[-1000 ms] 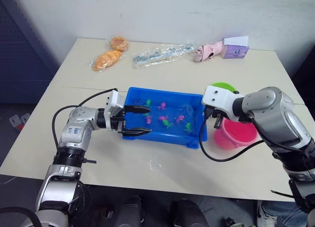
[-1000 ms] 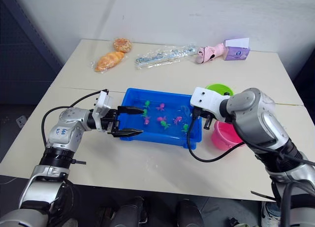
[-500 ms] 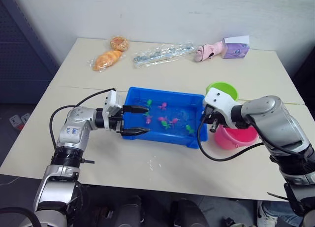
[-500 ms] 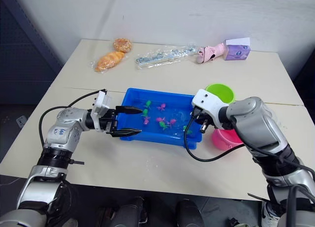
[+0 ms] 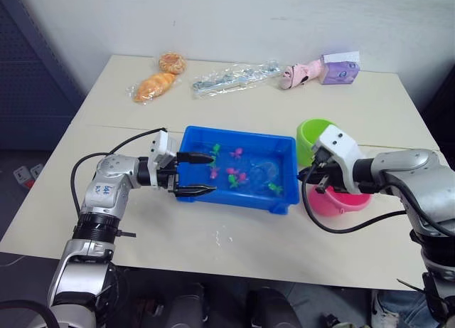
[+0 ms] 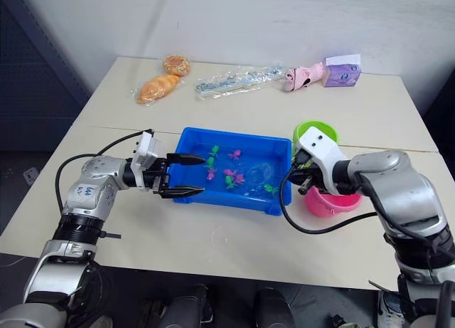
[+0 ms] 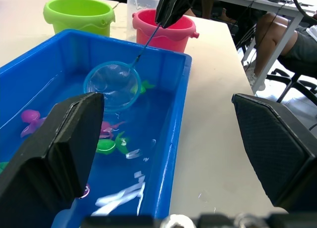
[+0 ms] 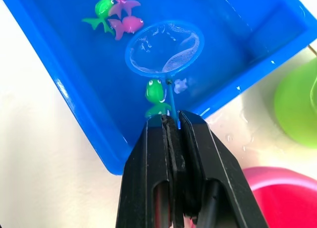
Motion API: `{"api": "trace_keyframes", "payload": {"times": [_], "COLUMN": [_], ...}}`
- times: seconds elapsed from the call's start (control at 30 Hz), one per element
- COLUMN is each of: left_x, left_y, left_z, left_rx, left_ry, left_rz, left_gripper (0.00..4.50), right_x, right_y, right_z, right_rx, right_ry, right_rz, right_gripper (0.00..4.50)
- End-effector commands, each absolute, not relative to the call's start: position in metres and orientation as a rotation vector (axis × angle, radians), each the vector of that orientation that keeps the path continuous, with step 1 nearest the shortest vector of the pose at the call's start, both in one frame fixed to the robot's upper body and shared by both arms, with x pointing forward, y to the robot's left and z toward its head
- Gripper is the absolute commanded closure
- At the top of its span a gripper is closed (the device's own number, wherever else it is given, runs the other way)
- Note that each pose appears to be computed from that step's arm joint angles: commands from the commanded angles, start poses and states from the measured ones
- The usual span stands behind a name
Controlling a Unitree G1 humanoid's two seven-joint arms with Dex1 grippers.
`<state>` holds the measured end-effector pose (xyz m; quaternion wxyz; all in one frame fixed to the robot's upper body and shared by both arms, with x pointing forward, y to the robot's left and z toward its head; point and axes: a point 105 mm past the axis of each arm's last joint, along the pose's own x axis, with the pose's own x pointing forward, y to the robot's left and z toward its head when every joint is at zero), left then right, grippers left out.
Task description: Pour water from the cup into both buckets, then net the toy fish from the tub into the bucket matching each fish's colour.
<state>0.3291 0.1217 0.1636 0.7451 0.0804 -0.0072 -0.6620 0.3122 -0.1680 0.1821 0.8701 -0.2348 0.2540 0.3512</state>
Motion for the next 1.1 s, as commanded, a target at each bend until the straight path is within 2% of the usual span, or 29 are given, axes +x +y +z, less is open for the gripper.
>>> {"api": "trace_keyframes", "payload": {"times": [0.03,0.57,1.1], "left_x": [0.329,0.328,0.327], "left_y": [0.12,0.136,0.141], "left_z": [0.171,0.165,0.164], "left_rx": [0.215,0.265,0.27], "left_ry": [-0.041,0.001,0.006], "left_rz": [-1.461,-1.431,-1.406], "left_gripper": [0.06,0.06,0.06], "right_x": [0.316,0.323,0.313], "right_y": [-0.165,-0.132,-0.119], "right_z": [0.195,0.182,0.171], "right_rx": [-0.58,-0.655,-0.523], "right_ry": [0.462,0.479,0.524], "right_rz": [0.718,0.829,0.929], "right_gripper": [4.5,4.5,4.5]}}
